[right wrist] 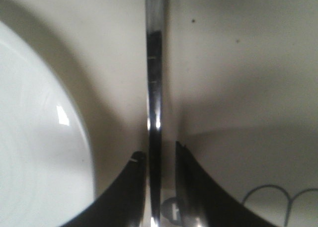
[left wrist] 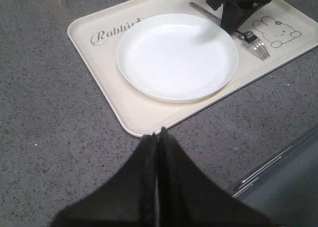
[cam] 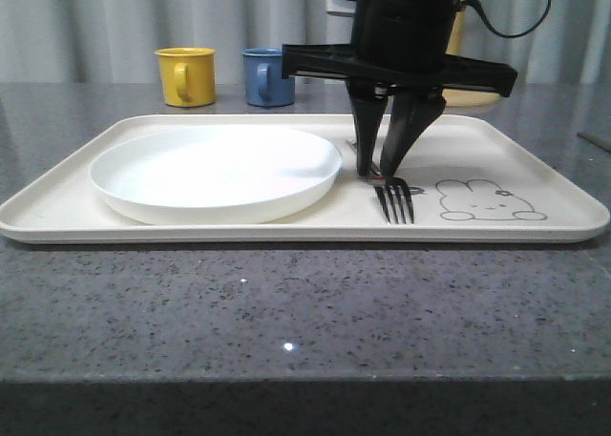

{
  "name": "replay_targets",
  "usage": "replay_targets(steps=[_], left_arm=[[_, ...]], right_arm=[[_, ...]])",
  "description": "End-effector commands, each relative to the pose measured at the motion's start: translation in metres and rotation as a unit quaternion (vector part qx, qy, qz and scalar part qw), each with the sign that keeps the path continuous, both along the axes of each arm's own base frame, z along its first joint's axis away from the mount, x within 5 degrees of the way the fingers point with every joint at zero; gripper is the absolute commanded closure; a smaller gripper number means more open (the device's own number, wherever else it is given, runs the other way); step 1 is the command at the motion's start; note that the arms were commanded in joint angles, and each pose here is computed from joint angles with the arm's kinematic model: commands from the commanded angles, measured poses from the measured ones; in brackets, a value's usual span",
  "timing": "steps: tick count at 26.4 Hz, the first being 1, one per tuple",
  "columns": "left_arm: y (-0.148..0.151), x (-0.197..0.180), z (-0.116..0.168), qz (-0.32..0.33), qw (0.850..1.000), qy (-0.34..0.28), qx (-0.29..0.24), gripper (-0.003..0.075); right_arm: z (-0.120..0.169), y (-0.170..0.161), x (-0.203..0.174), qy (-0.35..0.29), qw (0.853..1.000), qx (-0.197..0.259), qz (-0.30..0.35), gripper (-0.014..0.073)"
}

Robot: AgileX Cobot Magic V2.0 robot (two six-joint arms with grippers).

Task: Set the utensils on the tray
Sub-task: 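Carry the fork over the tray and lower it beside the plate, then release the fork and move the right gripper to the chopsticks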

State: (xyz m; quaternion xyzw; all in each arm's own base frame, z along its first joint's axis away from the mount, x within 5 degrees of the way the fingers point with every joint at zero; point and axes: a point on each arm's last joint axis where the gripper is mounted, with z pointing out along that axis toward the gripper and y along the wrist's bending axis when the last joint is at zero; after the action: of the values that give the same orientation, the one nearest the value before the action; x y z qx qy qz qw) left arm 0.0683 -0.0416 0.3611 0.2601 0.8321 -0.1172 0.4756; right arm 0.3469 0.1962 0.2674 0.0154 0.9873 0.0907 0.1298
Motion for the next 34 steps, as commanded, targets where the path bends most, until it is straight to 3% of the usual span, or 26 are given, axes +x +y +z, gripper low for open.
replay_targets(steps=[1,6,8,11,13,17,23,28,34], left_arm=[[-0.002,0.001,0.013,-0.006,0.999,-0.034,-0.030,0.0739],[-0.002,0.001,0.013,-0.006,0.999,-0.034,-0.030,0.0739],[-0.002,0.001,0.013,-0.006,0.999,-0.034,-0.030,0.0739],[-0.002,0.001,0.013,-0.006,0.999,-0.034,-0.030,0.0739],[-0.002,0.001,0.013,-0.006,0.999,-0.034,-0.030,0.0739],[-0.002,0.001,0.013,-0.006,0.999,-0.034,-0.030,0.0739],[-0.002,0.001,0.013,-0.006,0.999,-0.034,-0.030,0.0739],[-0.002,0.001,0.013,-0.006,0.999,-0.034,-0.030,0.0739],[-0.002,0.001,0.013,-0.006,0.999,-0.034,-0.030,0.0739]], right_arm=[[0.053,-0.011,-0.011,-0.076,0.997,0.011,0.009,0.0377],[0.081,-0.030,-0.029,-0.105,0.992,-0.044,0.055,0.0377],[0.091,-0.043,-0.037,-0.108,0.988,-0.091,0.065,0.0377],[0.111,-0.079,-0.047,-0.117,0.977,-0.175,0.032,0.0379],[0.115,-0.101,-0.049,-0.111,0.973,-0.200,0.019,0.0385],[0.103,-0.147,-0.046,-0.067,0.978,-0.198,-0.007,0.0385],[0.065,-0.197,-0.035,-0.002,0.991,-0.131,-0.024,0.0381],[0.040,-0.217,-0.025,0.030,0.993,-0.112,-0.038,0.0381],[0.023,-0.217,-0.014,0.045,0.993,-0.107,-0.027,0.0381]])
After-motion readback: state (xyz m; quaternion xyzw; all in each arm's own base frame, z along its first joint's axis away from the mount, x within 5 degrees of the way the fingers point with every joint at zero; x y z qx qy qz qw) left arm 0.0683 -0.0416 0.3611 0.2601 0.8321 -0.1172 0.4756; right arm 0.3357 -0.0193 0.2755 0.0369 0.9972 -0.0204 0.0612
